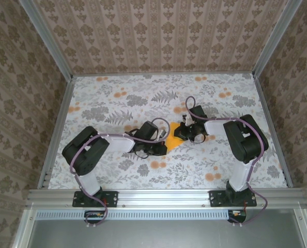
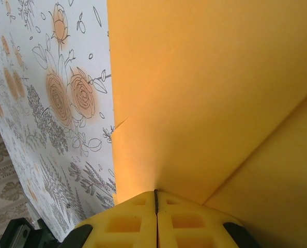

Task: Fold a paper plane with a square sheet of paper (pick it up from the middle)
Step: Fourth fold the wing at the center of the table.

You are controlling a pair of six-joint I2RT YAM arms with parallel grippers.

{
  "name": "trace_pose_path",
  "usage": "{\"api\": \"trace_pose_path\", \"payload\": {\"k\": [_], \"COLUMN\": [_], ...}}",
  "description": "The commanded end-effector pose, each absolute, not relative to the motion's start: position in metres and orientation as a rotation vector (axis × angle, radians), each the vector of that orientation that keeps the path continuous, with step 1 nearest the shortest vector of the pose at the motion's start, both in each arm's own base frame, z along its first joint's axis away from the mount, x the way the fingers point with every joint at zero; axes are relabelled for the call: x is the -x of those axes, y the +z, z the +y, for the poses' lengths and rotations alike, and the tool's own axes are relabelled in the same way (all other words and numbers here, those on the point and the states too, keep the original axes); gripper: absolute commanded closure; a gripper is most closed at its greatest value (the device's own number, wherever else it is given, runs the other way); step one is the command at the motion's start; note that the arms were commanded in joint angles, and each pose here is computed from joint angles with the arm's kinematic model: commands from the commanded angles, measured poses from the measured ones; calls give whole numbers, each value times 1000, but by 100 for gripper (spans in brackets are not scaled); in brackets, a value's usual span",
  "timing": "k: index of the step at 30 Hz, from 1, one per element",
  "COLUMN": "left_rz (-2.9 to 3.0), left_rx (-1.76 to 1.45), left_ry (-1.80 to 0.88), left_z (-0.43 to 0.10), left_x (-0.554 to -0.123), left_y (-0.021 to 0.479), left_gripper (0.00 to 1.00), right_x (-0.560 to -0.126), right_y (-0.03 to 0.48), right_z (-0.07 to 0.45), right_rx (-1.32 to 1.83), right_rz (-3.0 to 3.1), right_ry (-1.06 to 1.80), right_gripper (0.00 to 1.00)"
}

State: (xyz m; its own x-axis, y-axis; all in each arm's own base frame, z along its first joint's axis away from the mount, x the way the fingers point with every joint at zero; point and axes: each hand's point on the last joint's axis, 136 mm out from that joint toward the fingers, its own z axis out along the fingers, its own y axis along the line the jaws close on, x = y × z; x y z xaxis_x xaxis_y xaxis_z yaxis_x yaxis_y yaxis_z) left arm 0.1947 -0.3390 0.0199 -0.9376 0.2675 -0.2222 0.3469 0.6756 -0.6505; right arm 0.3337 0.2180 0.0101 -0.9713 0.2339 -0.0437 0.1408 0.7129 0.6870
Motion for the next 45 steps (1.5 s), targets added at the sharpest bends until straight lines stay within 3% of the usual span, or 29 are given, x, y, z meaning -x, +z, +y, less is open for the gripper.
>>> {"api": "trace_pose_path", "payload": {"k": [1,10,21,29,45], "left_rz": [2926,2656,2669,2759,2890], "left_rx": [-547,-523,-534,-560,-681], "left_ry": [-1003,-1053,-1064,-1030,-964], "left_z": [-311,-336,-372,-371,-335], "left_x": [-164,-216,-255,-246,-181], "left_y": [3,65,51,25,2], "left_gripper": [100,99,99,99,100], "right_x": [-300,-299,-301,-301,-297], "right_y": [-45,-47,-47,-49,-58], "right_z": [185,184,186,185,177], "right_rx": [-453,-457,-461,-466,-522], "right_rz": [2996,3004,3005,3015,3054], "right_ry": [823,811,823,813,748], "right_gripper": [93,93,93,93,94]}}
